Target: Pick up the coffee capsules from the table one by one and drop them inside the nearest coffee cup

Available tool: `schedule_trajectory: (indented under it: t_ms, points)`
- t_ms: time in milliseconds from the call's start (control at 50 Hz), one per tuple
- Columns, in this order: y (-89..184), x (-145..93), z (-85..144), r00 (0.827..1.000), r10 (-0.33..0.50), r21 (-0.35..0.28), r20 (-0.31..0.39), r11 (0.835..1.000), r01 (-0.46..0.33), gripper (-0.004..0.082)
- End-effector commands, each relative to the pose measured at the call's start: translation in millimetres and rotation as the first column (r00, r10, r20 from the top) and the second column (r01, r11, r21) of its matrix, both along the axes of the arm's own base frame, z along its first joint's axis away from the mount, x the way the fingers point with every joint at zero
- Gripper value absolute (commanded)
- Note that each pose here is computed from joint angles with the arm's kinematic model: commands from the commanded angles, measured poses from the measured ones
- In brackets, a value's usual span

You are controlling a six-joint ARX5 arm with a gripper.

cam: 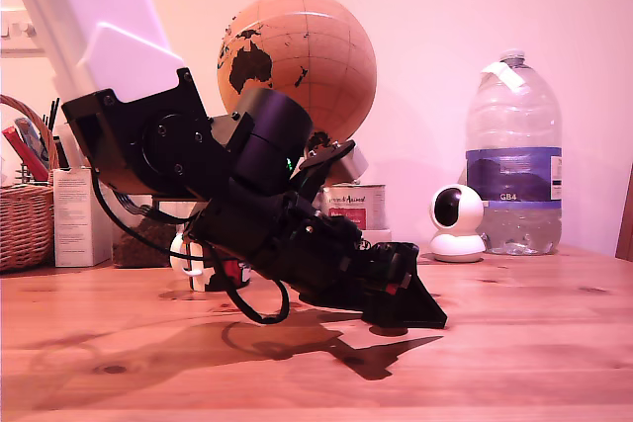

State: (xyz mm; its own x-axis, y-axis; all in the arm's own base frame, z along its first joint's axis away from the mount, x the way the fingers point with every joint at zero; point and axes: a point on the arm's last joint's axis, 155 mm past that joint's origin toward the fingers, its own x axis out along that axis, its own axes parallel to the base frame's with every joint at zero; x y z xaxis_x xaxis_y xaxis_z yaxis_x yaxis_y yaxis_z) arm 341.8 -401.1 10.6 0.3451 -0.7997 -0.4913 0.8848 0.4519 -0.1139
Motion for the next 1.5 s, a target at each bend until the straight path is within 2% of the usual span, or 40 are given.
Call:
schedule_trajectory:
  t_ms: [0,280,500,760,1020,1480]
  points:
    - [-10,-5,25,0.999,-0.009,-0.036,0.035,0.999,0.010,0.0625]
    - [-10,0,29,0.998,0.011,-0.045,0.064,0.999,-0.008,0.0624]
    - [-4,-5,37,0.990,0.025,-0.114,0.138,0.993,-0.009,0.0624]
    - [3,-11,37,0.984,0.037,-0.140,0.172,0.990,-0.013,0.0624]
    - [11,-21,27,0.986,0.039,-0.129,0.165,0.992,-0.018,0.0624]
    - [11,-17,18,0.991,0.044,-0.085,0.129,0.996,-0.033,0.0624]
